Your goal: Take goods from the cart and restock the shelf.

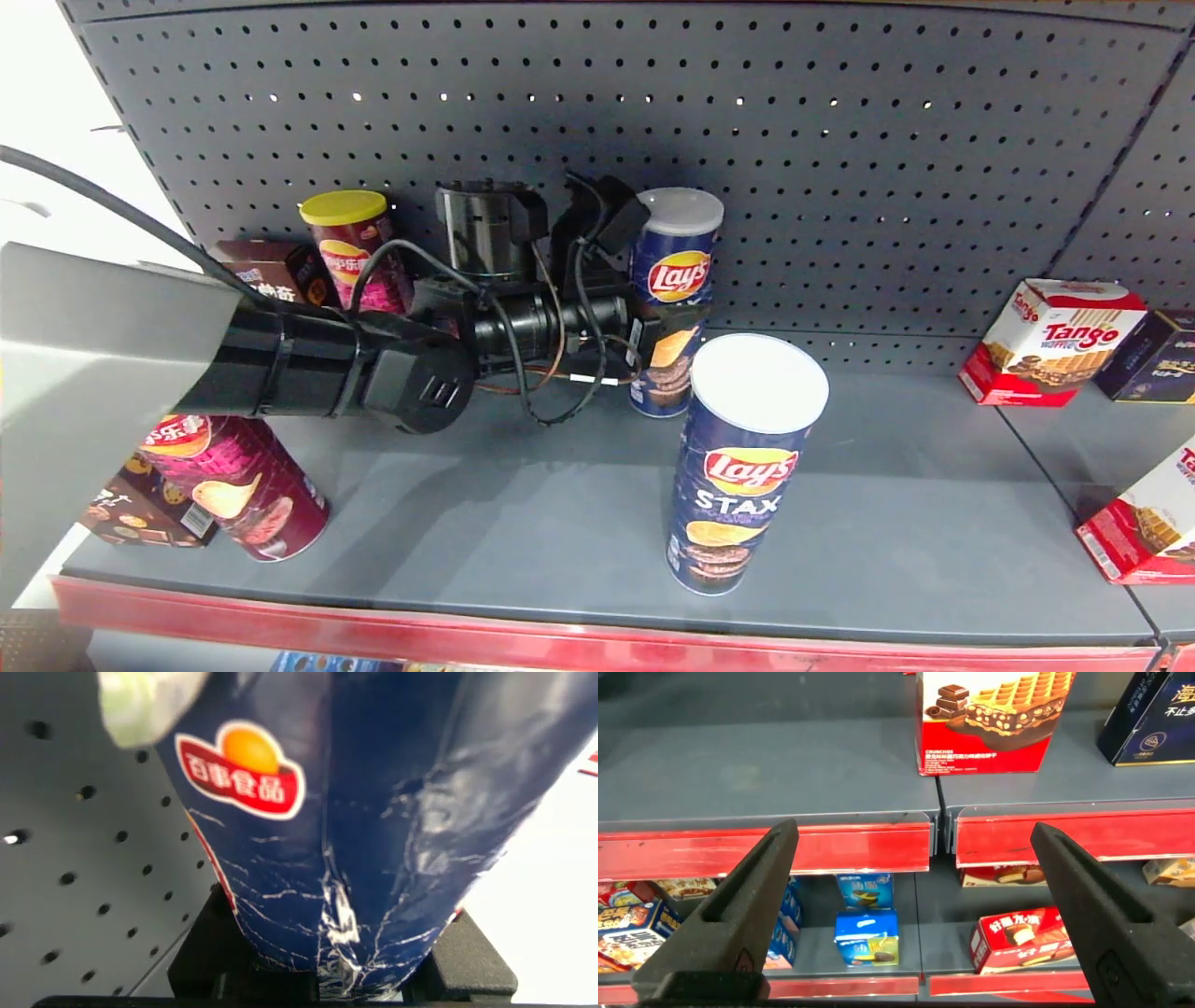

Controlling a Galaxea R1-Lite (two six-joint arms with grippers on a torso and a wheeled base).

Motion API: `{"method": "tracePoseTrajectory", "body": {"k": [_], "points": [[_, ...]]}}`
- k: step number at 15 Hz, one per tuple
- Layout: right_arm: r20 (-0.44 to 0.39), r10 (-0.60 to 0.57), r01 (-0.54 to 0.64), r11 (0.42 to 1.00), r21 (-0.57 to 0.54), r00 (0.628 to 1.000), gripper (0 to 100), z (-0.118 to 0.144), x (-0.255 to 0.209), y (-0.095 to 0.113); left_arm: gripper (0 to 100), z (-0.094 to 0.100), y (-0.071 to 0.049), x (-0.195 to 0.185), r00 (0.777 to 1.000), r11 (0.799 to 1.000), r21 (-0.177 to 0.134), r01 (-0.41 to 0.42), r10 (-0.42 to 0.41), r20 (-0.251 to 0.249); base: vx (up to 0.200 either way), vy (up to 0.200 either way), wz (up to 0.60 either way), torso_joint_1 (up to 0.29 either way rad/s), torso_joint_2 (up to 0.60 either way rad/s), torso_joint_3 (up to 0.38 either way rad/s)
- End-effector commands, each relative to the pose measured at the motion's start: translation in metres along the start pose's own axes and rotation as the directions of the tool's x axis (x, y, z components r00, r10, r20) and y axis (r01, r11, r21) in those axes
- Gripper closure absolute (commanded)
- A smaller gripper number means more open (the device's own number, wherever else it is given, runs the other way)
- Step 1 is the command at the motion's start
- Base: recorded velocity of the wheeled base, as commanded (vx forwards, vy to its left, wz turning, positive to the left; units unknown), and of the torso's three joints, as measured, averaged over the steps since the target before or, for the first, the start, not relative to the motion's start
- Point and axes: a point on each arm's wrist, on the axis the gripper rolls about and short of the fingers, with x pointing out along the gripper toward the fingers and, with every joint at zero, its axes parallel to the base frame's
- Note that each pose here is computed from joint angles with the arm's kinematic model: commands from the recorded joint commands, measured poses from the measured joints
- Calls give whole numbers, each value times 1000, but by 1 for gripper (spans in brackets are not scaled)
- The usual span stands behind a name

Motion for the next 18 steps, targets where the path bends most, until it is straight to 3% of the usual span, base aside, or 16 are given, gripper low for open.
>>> {"method": "tracePoseTrajectory", "body": {"k": [1,6,16,17,18], "points": [[0,0,0,1000,0,1000,0,0,0,0,100,-7,3,8,1000,1000,-3,2,-2,-2,0,0,0,0,0,0],[0,0,0,1000,0,1000,0,0,0,0,100,-7,7,14,1000,1000,-19,-2,3,13,0,0,0,0,0,0],[0,0,0,1000,0,1000,0,0,0,0,100,-26,8,23,1000,999,-35,3,-4,-18,0,0,0,0,0,0],[0,0,0,1000,0,1000,0,0,0,0,0,-27,7,23,1000,1000,-31,6,-6,-20,0,0,0,0,0,0],[0,0,0,1000,0,1000,0,0,0,0,0,-26,7,24,1000,1000,-30,3,-4,-17,0,0,0,0,0,0]]}}
